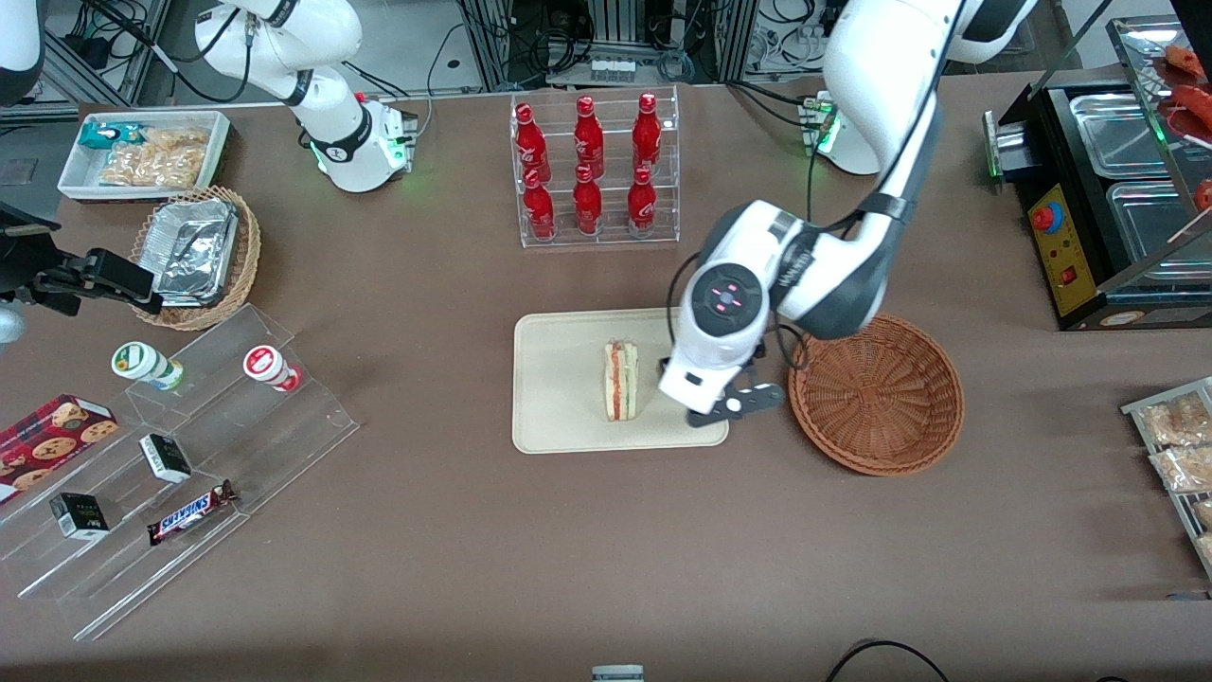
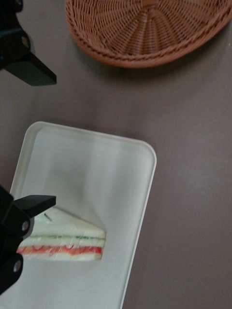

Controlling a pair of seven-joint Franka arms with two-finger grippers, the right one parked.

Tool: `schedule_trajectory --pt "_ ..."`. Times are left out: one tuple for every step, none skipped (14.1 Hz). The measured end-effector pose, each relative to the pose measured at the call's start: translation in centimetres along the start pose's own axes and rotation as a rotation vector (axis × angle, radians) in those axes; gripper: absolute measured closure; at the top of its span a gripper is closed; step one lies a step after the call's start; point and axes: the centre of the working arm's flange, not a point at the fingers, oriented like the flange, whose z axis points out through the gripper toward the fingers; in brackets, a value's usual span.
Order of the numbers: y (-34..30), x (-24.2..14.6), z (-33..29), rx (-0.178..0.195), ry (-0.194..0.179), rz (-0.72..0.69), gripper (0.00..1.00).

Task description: Place sandwich from basket to tray

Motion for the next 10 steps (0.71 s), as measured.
schedule_trajectory --pt "-1.8 1.3 -0.2 0.010 -0.015 -0.018 0.00" --pt "-3.5 2.4 -0.2 0.017 -0.029 -0.022 0.00" --pt "-5.0 3.2 -0.1 0.021 -0.037 -0.014 0.00" --pt "-6.9 3.9 0.0 0.025 -0.046 0.002 0.00" --pt "-8.9 4.6 -0.2 0.024 -0.053 0.018 0.00" --pt "-11.2 5.2 -0.7 0.019 -0.058 0.036 0.00" --pt "-13.5 5.6 -1.3 0.012 -0.062 0.055 0.00" --pt "-15.8 5.8 -2.1 0.004 -0.063 0.078 0.00" --pt "-17.9 5.8 -2.9 -0.003 -0.063 0.103 0.00" --pt "-19.8 5.5 -3.7 -0.010 -0.061 0.130 0.00"
